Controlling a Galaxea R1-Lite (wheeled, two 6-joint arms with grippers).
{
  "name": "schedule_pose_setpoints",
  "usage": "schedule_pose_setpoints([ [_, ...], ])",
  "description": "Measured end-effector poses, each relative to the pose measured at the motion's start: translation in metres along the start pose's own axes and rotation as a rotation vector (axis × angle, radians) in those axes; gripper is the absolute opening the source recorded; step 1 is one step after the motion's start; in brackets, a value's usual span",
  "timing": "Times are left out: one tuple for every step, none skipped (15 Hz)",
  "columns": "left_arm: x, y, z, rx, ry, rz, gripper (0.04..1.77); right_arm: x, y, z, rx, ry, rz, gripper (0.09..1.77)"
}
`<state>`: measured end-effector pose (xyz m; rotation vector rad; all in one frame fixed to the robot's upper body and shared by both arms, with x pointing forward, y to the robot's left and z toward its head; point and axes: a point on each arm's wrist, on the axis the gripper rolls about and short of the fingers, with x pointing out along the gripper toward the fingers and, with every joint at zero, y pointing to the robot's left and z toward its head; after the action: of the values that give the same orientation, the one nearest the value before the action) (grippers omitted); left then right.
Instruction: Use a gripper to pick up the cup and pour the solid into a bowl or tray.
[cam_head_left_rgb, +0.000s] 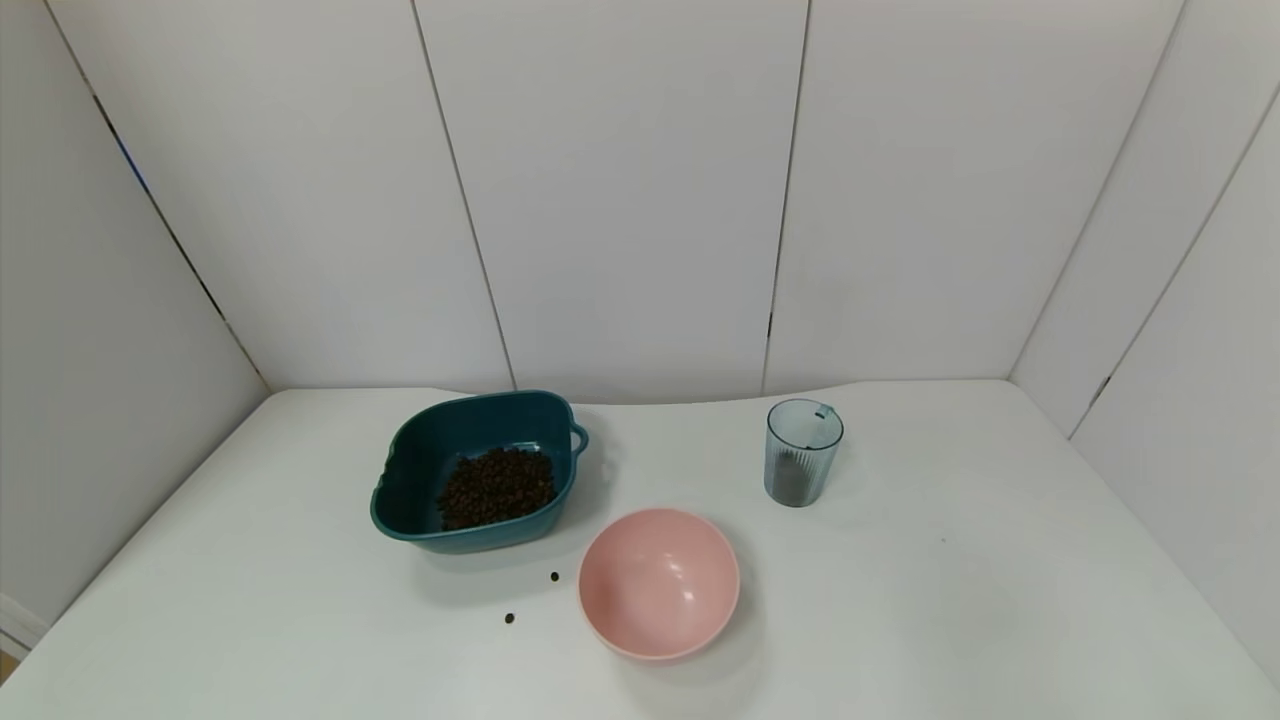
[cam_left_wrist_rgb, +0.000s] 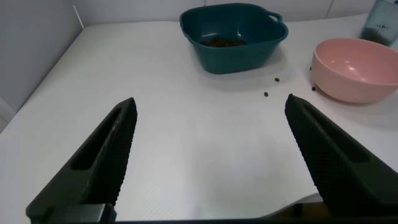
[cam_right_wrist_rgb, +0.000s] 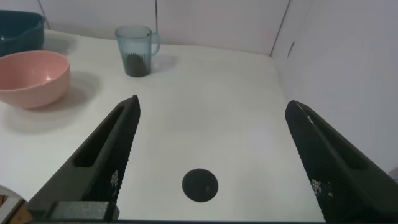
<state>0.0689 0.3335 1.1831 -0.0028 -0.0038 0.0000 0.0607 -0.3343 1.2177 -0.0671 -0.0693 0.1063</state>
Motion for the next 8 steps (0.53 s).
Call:
schedule_pose_setpoints([
  [0.0,0.0,0.0,0.0,0.0,0.0,1.72,0.001,0.0,-0.008,0.002,0.007,-0.002,1.7],
  [0.0,0.0,0.0,0.0,0.0,0.0,1.72,0.001,0.001,-0.013,0.002,0.01,-0.004,1.7],
  [0.0,0.0,0.0,0.0,0.0,0.0,1.72,0.002,0.001,-0.017,0.0,0.005,-0.006,1.7],
  [0.0,0.0,0.0,0.0,0.0,0.0,1.72,0.004,0.001,-0.022,0.0,0.008,-0.019,1.7],
  [0.0,0.0,0.0,0.0,0.0,0.0,1.72,0.004,0.0,-0.024,0.001,0.011,-0.034,1.7],
  [0.0,0.0,0.0,0.0,0.0,0.0,1.72,0.005,0.0,-0.026,0.002,0.009,-0.045,1.7],
  [0.0,0.0,0.0,0.0,0.0,0.0,1.72,0.005,0.0,-0.029,0.003,0.023,-0.063,1.7],
  [0.0,0.0,0.0,0.0,0.0,0.0,1.72,0.006,0.0,-0.035,0.01,0.069,-0.074,1.7],
])
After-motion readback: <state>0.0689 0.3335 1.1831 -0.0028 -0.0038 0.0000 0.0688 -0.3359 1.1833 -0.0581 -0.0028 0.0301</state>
